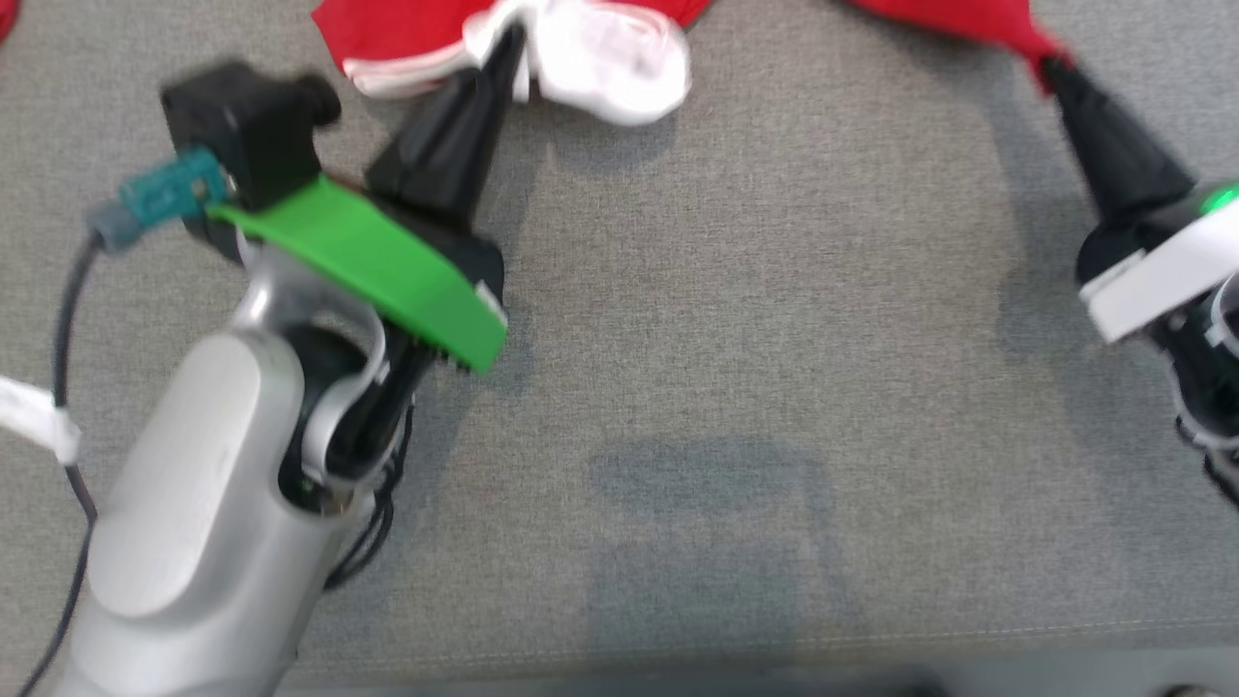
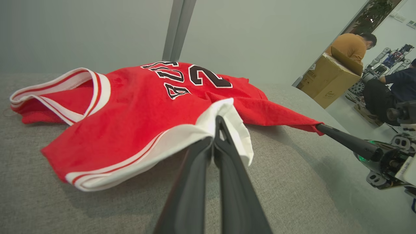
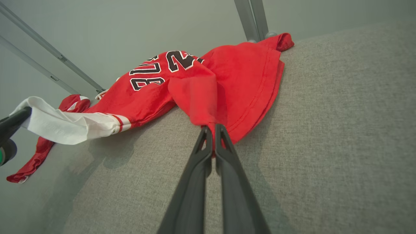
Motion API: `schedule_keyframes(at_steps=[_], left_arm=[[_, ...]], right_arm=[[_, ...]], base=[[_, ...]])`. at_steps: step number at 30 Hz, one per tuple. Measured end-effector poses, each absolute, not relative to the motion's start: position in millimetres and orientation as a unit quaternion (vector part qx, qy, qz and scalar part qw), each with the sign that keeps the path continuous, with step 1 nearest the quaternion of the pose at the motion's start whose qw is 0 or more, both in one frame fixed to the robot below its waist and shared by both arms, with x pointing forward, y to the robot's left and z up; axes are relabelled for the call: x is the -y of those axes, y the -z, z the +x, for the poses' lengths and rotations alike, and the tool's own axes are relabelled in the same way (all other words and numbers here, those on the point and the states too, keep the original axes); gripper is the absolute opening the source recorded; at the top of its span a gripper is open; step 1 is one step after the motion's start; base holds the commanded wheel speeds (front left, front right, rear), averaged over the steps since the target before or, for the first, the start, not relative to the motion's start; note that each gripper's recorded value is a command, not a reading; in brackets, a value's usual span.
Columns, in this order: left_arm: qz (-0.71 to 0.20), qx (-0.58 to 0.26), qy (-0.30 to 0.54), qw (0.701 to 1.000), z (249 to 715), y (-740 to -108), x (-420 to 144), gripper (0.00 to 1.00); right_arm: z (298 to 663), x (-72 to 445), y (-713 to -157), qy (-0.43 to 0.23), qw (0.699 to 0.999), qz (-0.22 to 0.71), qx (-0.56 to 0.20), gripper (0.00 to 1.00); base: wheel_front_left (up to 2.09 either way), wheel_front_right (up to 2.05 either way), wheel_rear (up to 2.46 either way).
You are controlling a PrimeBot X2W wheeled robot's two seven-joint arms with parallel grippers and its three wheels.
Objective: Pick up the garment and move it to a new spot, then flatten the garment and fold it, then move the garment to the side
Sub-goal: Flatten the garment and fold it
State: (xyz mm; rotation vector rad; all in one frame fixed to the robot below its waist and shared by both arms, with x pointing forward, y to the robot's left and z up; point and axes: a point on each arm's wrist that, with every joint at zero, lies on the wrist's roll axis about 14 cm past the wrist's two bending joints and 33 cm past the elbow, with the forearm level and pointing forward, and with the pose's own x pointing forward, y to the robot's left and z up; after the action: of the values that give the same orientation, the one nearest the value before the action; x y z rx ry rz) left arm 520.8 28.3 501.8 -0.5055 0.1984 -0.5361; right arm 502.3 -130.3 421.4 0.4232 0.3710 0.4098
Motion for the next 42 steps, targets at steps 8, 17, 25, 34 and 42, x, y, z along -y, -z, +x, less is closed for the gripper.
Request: schedule_keyframes(at_steps=[8,17,25,34,42], left_arm=[[-0.303,-0.099,0.232,0.919,487,-504,-39,0.00],[-0.344,-0.201,0.238,0.886,409,-475,-26,0.00],[-0.349,-0.232,0.218,0.881,367,-480,-57,0.00],[-0.343,-0.222,0.206,0.889,342,-504,-90,0.00],[-0.350,-0.290,0.185,0.871,310,-475,-95,0.00]], right_arm=[[454,128,-422,-0.218,0.934,0.200,-0.202,0.00],[384,157,-405,-0.226,0.934,0.105,-0.256,0.00],[319,162,-387,-0.228,0.920,0.085,-0.309,0.00],[298,153,-389,-0.260,0.916,0.048,-0.301,0.00],[293,171,-379,-0.262,0.913,-0.015,-0.313,0.00]], base=[[0.00,0.00,0.00],[0.00,0.00,0.00],[0.00,0.00,0.00],[0.00,0.00,0.00],[0.00,0.00,0.00]])
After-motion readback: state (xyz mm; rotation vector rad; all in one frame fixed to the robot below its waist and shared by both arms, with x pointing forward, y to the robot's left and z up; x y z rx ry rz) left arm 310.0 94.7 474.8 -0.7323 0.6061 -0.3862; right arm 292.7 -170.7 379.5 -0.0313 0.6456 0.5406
